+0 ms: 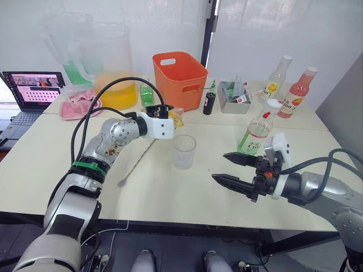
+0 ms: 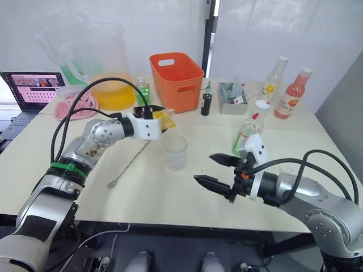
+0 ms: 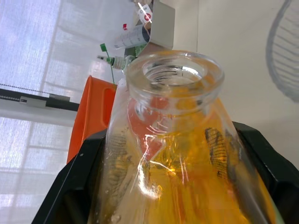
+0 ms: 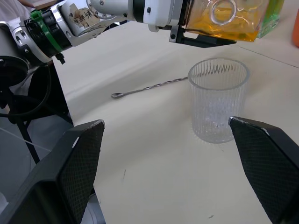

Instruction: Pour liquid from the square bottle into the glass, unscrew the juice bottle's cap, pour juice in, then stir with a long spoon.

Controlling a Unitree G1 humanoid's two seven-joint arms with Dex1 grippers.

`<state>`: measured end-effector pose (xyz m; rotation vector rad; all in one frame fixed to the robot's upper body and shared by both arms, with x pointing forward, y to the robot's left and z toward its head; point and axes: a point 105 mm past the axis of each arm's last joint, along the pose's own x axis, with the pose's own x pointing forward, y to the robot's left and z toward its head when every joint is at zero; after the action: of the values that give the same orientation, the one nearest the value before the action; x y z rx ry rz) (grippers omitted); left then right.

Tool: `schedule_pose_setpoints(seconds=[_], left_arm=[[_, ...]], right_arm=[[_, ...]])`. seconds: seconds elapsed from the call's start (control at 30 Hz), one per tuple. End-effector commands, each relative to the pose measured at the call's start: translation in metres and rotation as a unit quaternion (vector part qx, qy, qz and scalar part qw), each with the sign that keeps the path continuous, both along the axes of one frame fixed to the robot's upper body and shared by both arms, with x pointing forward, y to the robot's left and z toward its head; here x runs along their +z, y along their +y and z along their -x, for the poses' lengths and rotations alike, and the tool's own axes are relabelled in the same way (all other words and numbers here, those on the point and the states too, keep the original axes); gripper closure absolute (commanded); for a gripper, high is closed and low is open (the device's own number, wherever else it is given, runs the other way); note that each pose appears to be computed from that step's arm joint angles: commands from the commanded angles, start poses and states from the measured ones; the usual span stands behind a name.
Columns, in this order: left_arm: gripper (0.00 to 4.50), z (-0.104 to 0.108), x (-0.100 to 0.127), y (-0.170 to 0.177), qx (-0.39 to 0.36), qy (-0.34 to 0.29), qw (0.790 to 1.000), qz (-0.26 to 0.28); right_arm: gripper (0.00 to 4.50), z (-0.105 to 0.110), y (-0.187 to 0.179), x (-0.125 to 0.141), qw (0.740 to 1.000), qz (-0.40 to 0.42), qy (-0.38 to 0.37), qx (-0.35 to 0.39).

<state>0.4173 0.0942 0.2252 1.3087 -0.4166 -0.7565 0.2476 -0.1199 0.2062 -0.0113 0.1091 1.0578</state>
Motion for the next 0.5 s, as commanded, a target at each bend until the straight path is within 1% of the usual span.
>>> schedule_pose_setpoints(seconds=[0.03, 0.1, 0.2, 0.5], left_arm=[[1.66, 0.008, 0.035, -0.010, -0.025, -0.068, 0.997, 0.031], [1.66, 0.009, 0.035, -0.013, -0.029, -0.070, 0.996, 0.036], [1.66, 0.013, 0.034, -0.017, -0.042, -0.091, 0.995, 0.018], [1.66, 0.015, 0.029, -0.022, -0.056, -0.124, 0.991, -0.013]], right_arm=[[0.00, 0.004, -0.001, 0.012, 1.000, -0.002, -0.030, 0.001], [0.00, 0.005, 0.000, 0.012, 1.000, -0.004, -0.030, 0.007], [0.00, 0.006, 0.001, 0.013, 0.999, -0.003, -0.031, 0.009], [0.00, 0.006, -0.004, 0.014, 1.000, 0.002, -0.032, 0.001]])
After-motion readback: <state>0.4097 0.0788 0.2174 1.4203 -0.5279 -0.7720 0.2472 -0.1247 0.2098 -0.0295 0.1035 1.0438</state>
